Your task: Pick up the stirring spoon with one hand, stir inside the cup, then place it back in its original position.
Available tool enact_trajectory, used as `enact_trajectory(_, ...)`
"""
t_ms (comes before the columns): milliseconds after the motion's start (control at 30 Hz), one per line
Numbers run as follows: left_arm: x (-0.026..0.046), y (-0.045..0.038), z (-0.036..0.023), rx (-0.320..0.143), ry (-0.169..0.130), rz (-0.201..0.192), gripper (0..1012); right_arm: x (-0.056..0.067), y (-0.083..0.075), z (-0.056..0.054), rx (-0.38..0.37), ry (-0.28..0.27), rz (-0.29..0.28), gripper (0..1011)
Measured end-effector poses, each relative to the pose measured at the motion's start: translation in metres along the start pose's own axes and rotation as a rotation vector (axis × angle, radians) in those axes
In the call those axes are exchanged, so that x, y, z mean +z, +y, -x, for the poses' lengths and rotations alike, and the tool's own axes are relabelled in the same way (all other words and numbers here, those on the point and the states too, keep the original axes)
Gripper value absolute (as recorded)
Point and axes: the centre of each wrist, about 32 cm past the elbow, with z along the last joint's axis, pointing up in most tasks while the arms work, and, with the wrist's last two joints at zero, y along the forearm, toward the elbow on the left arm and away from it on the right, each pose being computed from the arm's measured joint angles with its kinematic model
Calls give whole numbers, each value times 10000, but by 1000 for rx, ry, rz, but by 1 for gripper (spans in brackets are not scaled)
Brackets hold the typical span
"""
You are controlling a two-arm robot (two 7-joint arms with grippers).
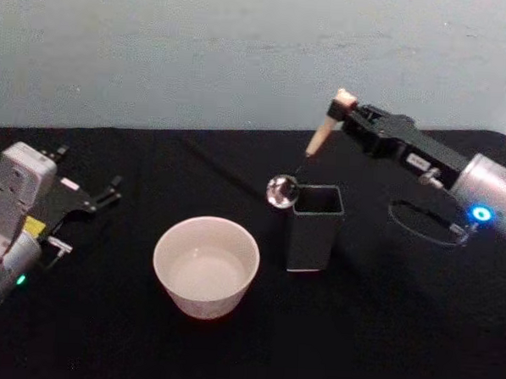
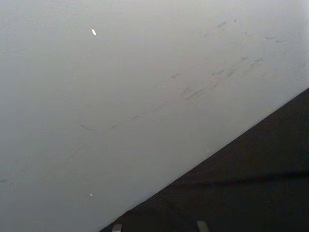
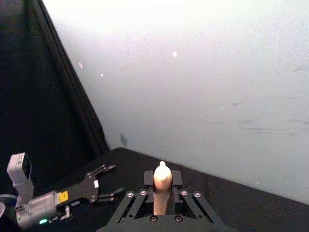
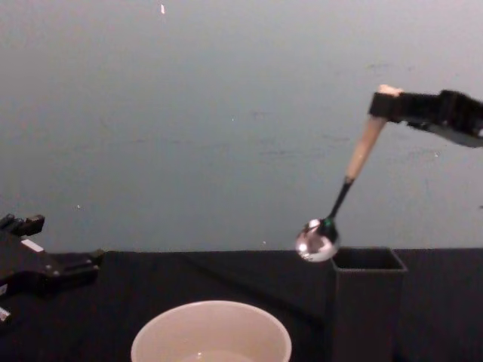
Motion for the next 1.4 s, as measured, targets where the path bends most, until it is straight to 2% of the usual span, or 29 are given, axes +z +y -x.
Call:
enact_trajectory(300, 0, 0, 0, 0, 0, 0, 1001, 82, -276, -72, -42, -32, -34, 214)
enact_trajectory(533, 0, 0, 0, 0, 0, 0, 1001, 66, -352, -108, -62, -59, -30, 214)
enact_trajectory(733, 0, 0, 0, 0, 0, 0, 1001, -6, -342, -130, -68, -77, 1, 214)
enact_trajectory(967, 0, 0, 0, 0, 0, 0, 1001, -142, -280, -159, -69, -100, 48, 214)
enact_trajectory(1400, 0, 0, 0, 0, 0, 0, 1001, -369, -184, -185, -74, -116, 133, 214)
